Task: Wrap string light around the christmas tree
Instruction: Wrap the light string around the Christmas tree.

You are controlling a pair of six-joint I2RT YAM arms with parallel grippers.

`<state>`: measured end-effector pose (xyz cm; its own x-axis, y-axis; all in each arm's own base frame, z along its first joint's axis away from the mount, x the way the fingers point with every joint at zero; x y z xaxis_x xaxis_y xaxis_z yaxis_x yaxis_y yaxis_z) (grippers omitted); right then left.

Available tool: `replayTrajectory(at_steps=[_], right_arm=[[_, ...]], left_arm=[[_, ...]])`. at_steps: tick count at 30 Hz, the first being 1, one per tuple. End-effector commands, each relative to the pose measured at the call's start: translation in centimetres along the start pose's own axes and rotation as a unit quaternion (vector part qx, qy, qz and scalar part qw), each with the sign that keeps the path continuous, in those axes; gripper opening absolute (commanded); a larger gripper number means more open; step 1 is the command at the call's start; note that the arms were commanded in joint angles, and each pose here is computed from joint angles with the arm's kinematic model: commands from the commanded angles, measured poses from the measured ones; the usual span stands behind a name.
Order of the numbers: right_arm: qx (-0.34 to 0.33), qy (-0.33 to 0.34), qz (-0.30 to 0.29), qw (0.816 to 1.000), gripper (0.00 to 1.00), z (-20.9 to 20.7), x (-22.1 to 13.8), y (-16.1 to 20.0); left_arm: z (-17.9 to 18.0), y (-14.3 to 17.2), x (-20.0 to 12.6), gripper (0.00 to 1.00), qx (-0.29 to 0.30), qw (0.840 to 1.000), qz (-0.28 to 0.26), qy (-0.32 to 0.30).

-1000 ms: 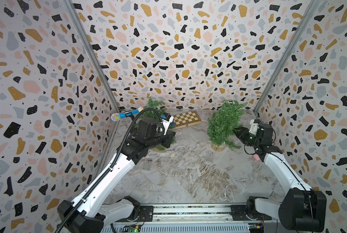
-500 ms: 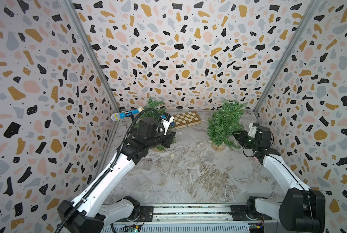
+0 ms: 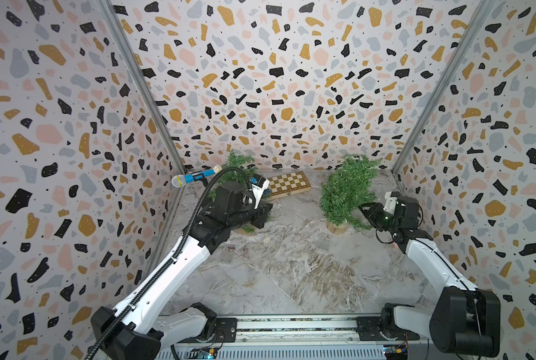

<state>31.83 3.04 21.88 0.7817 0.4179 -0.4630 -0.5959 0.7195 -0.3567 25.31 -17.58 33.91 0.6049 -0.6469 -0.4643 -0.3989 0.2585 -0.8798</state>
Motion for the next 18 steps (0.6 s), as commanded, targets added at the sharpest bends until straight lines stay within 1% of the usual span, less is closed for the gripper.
replayTrajectory(at_steps=[1, 5, 9, 11, 13, 15, 18], right_arm=[[-0.003, -0.017, -0.019, 1.000, 0.37, 1.2, -0.2, -0.6], [-0.001, -0.033, -0.044, 0.998, 0.36, 1.9, -0.9, -1.0], [0.000, -0.028, -0.046, 0.999, 0.34, 1.6, -0.3, -1.4], [0.003, -0.020, -0.044, 0.999, 0.29, 1.0, 0.2, -1.4], [0.006, -0.022, -0.043, 0.999, 0.21, 0.6, 0.2, -1.5], [0.001, -0.025, -0.050, 0.998, 0.14, 0.8, -0.5, -1.7], [-0.028, -0.017, -0.080, 0.996, 0.07, 1.8, -2.4, -2.8]], left_arm=[[-0.2, -0.3, 0.3, 0.00, -0.001, 1.000, -0.016, 0.009], [-0.3, -0.3, 0.3, 0.00, -0.003, 1.000, -0.016, 0.012], [-0.3, -0.2, 0.6, 0.00, -0.008, 1.000, -0.018, 0.016], [-0.3, -0.3, 0.6, 0.00, -0.008, 1.000, -0.019, 0.017], [-0.4, -0.3, 0.5, 0.00, -0.008, 1.000, -0.019, 0.018], [-0.4, -0.2, 0.4, 0.00, -0.005, 1.000, -0.016, 0.016], [-0.3, -0.2, 0.3, 0.00, -0.002, 1.000, -0.016, 0.010]])
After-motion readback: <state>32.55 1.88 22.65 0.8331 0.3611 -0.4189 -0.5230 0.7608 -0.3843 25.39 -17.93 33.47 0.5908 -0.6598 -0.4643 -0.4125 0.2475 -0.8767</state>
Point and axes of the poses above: each gripper's point midway between its finger pads, its own x axis out along the fingers, its own z axis along the line the jaws close on, y = z × x, the point moved 7 cm from there along -x, back along the fingers, and after that the axes turned 7 degrees about x, right-handed, at the moved point
